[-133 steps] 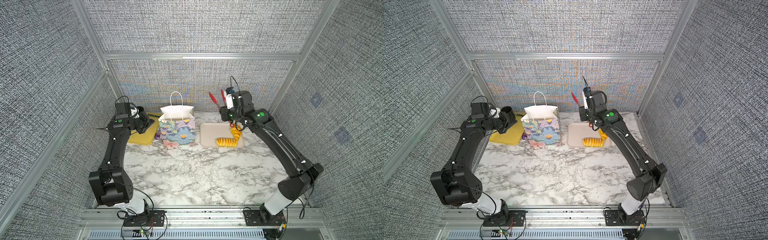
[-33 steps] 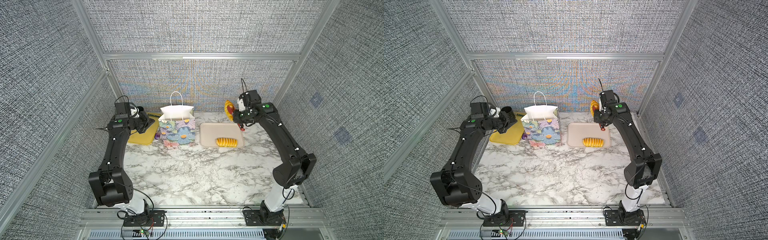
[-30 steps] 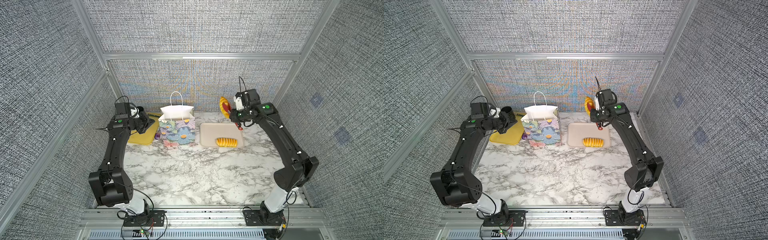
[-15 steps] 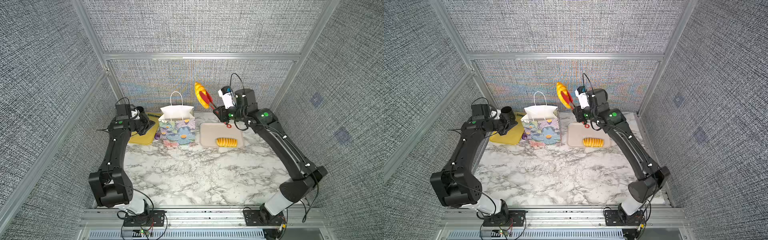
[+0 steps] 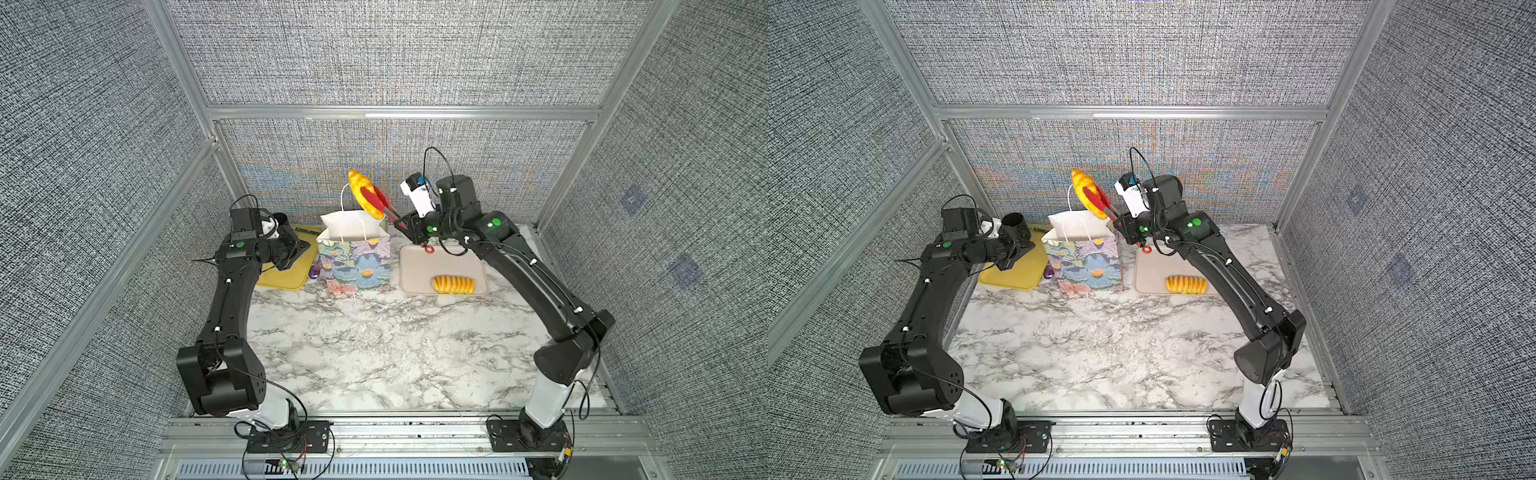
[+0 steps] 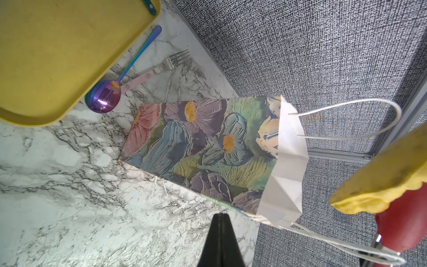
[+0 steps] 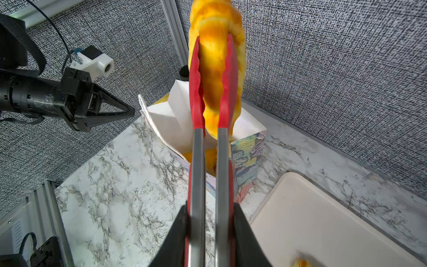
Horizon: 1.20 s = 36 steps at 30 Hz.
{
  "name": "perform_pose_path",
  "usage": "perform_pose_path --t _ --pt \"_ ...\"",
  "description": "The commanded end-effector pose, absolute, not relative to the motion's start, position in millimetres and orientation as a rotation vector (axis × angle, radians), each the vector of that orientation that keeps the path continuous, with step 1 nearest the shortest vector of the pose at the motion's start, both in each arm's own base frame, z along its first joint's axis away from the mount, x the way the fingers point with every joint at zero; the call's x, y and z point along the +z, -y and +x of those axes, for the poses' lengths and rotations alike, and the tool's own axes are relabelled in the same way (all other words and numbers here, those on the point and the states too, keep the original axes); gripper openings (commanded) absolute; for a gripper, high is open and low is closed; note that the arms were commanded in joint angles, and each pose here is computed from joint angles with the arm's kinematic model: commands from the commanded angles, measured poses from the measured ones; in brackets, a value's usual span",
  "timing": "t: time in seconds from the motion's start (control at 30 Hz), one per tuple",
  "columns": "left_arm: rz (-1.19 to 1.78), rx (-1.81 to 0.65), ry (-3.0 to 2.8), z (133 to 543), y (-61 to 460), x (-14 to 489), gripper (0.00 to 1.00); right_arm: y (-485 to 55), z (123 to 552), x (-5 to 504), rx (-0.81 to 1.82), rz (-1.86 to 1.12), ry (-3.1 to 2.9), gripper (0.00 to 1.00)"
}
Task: Pack bread into a paper bag
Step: Place the fake bread in the paper bag.
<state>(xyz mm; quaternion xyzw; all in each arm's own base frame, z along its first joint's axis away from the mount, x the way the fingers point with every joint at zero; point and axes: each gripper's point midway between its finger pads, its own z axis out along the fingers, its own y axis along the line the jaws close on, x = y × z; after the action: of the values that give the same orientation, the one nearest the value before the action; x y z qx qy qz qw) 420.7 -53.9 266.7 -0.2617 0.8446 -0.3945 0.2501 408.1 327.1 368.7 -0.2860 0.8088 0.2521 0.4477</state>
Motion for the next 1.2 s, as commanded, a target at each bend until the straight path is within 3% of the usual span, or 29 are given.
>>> perform_pose_path --t 0.0,0.7,1.17 --pt "-0.702 -1.061 -2.299 421 52 267 0.02 -338 412 378 0.646 -0.720 -1.943 0.28" --pt "-0.705 -1.061 -2.305 422 52 264 0.02 -350 413 334 0.619 -0.758 -2.022 0.36" --pt "-0.702 -1.062 -2.303 421 53 265 0.02 -344 412 348 0.595 -0.741 -1.996 0.43"
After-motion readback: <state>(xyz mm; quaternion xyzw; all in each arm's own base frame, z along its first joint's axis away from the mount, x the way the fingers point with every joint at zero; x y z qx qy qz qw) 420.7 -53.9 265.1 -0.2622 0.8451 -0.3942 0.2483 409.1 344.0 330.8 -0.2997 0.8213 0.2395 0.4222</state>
